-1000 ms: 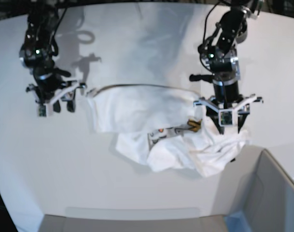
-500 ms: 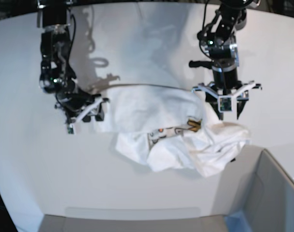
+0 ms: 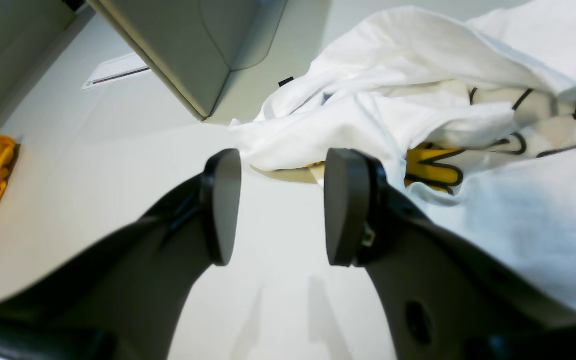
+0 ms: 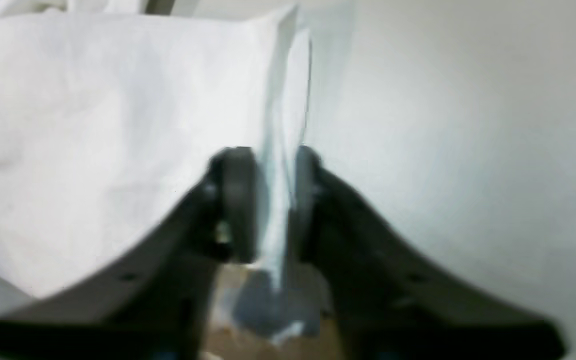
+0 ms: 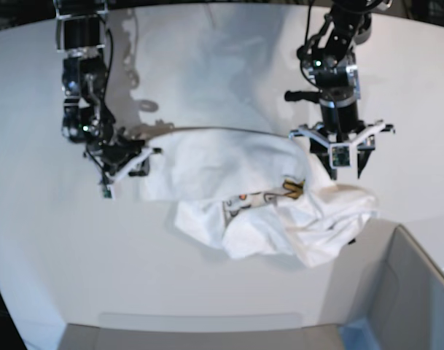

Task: Layout the t-shirt on the table in an organized manner, then fold the t-shirt properly
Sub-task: 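Grasp the shirt edge with the right gripper and pull it away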

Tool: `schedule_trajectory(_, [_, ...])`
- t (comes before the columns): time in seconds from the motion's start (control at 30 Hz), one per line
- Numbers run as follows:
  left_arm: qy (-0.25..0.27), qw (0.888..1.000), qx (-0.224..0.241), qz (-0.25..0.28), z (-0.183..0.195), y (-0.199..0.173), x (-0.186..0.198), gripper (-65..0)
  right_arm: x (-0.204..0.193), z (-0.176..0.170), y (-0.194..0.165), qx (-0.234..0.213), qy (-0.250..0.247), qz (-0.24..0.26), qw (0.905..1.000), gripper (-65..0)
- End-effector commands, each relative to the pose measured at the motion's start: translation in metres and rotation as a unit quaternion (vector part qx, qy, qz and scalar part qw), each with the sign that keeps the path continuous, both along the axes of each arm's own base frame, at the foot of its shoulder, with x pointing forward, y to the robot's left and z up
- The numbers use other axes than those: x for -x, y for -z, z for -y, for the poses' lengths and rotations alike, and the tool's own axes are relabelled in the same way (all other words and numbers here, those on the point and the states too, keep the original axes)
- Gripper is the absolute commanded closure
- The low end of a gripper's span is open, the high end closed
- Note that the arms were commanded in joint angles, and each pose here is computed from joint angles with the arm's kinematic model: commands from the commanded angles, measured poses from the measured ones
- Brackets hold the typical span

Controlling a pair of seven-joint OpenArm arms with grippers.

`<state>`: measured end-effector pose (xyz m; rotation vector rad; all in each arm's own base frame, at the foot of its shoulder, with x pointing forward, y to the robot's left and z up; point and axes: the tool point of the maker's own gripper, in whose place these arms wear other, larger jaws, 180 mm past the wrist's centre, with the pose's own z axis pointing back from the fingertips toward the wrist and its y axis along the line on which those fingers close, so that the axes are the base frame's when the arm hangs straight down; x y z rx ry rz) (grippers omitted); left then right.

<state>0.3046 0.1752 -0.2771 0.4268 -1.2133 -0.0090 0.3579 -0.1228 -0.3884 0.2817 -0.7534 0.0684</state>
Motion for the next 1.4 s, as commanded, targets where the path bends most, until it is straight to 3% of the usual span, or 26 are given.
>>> schedule_trajectory(0.0, [-0.001,1.000,-0.007,0.030,-0.001,-0.016,-0.004,-28.0,-0.012,0.005,-0.017,0.006,-0.004,0.031,0.9995,0.0])
schedule_trajectory(0.2, [0.002,1.000,-0.006,0.029,0.002,-0.016,-0.004,-27.9,-0.002,0.007,-0.023,0.040,-0.039,0.039,0.9977,0.0])
schedule_trajectory(0.3, [0.002,1.000,-0.006,0.029,0.002,-0.016,-0.004,-27.9,0.015,0.004,-0.047,0.061,-0.064,0.076,0.9932,0.0])
schedule_trajectory(0.5, [0.002,1.000,-0.002,0.028,0.002,-0.015,-0.003,-27.9,0.057,0.000,-0.088,0.159,-0.100,0.145,0.9714,0.0])
schedule_trajectory(0.63, [-0.001,1.000,-0.001,0.028,0.002,-0.015,-0.003,-27.9,0.094,0.011,-0.071,0.229,-0.114,0.133,0.9575,0.0])
schedule_trajectory(0.73, [-0.008,1.000,0.008,0.028,0.003,-0.013,-0.003,-27.9,0.131,0.007,-0.051,0.274,-0.172,0.133,0.9367,0.0])
schedule_trajectory(0.87, [-0.007,0.999,0.015,0.027,0.007,-0.012,-0.003,-28.0,0.184,-0.024,-0.025,0.318,-0.305,0.133,0.8878,0.0])
schedule_trajectory(0.93, [-0.005,0.999,0.017,0.026,0.009,-0.011,-0.003,-28.0,0.195,-0.030,-0.018,0.346,-0.333,0.127,0.8683,0.0])
schedule_trajectory(1.0, [-0.005,0.999,0.017,0.026,0.009,-0.011,-0.003,-28.0,0.195,-0.027,-0.017,0.376,-0.332,0.120,0.8565,0.0])
schedule_trajectory(1.1, [-0.005,0.999,0.017,0.026,0.009,-0.011,-0.003,-28.0,0.186,-0.026,-0.023,0.394,-0.302,0.130,0.8583,0.0])
schedule_trajectory(1.27, [-0.005,1.000,0.017,0.016,0.009,-0.005,0.003,-28.0,0.188,-0.026,-0.024,0.392,-0.299,0.131,0.8599,0.0])
schedule_trajectory(1.37, [-0.005,1.000,0.017,0.015,0.009,-0.004,0.003,-28.0,0.188,-0.027,-0.023,0.391,-0.300,0.130,0.8602,-12.2])
